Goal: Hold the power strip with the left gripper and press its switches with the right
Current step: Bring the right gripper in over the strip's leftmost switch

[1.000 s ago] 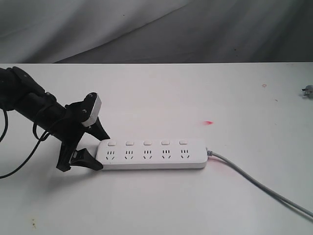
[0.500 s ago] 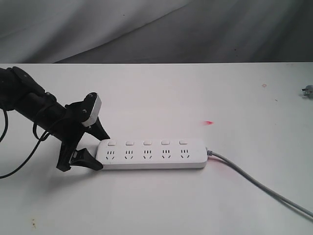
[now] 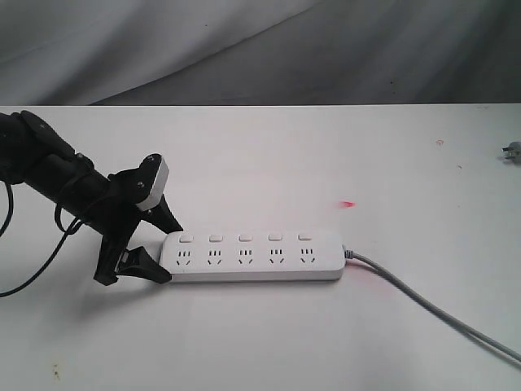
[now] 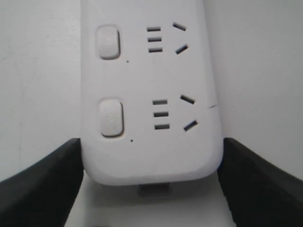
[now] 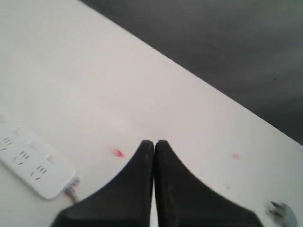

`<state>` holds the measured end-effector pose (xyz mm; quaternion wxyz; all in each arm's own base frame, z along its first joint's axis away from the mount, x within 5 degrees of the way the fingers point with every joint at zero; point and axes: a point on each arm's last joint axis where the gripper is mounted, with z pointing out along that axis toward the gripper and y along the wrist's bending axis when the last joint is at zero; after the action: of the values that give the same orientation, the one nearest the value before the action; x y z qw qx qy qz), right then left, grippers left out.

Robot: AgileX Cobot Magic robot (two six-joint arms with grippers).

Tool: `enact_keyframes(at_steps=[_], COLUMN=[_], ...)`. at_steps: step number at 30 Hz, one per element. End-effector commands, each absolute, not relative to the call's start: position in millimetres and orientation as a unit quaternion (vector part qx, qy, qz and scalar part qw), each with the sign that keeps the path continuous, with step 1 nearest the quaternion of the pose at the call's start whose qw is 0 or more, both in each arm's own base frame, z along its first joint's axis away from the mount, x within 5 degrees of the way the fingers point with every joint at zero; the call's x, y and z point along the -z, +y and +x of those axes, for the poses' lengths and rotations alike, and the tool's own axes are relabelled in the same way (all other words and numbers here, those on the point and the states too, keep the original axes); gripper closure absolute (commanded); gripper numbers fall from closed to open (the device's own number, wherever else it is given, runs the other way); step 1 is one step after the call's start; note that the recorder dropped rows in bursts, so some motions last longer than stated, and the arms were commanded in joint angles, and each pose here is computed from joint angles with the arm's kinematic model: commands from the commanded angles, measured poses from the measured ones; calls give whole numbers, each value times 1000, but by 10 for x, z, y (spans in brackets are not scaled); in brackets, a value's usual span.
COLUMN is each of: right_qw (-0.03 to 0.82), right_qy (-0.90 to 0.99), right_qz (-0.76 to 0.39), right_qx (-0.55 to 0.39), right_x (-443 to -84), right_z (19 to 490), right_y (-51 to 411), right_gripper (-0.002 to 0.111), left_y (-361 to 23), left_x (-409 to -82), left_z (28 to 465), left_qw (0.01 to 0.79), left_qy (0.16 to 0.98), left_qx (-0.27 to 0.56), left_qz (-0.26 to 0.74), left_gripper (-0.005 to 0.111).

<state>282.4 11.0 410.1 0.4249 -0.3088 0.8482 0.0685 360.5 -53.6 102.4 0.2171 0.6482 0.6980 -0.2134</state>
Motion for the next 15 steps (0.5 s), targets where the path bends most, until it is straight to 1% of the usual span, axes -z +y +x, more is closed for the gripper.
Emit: enact_keyframes(at_steps=[1, 3, 8, 9, 11, 14, 15], right_qw=[376, 358, 340, 340, 337, 328, 328], right_qy=[808, 808, 821, 817, 804, 793, 793], right_qz=[-412, -407, -395, -405, -436, -464, -465], right_qx=[-191, -230, -233, -229, -223, -221, -219], right_x=[-3795, -3609, -3201, -3128, -2991, -2786, -2734], right_z=[3039, 3201, 3550, 3603, 3674, 3760, 3784], right_y=[291, 337, 484, 548, 683, 916, 982], right_gripper=[108, 108, 108, 106, 97, 74, 68], left_y=[-494, -494, -494, -492, -493, -495, -496], left_x=[-989, -989, -989, -987, -988, -985, -986], left_z=[3650, 3650, 3650, 3648, 3647, 3639, 3637], left_qw=[216, 216, 216, 214, 214, 213, 213], left_qy=[700, 700, 700, 699, 699, 699, 698], left_qx=[176, 176, 176, 175, 176, 179, 180], left_qz=[657, 657, 657, 659, 659, 659, 659], left_gripper=[55, 55, 55, 55, 55, 55, 55])
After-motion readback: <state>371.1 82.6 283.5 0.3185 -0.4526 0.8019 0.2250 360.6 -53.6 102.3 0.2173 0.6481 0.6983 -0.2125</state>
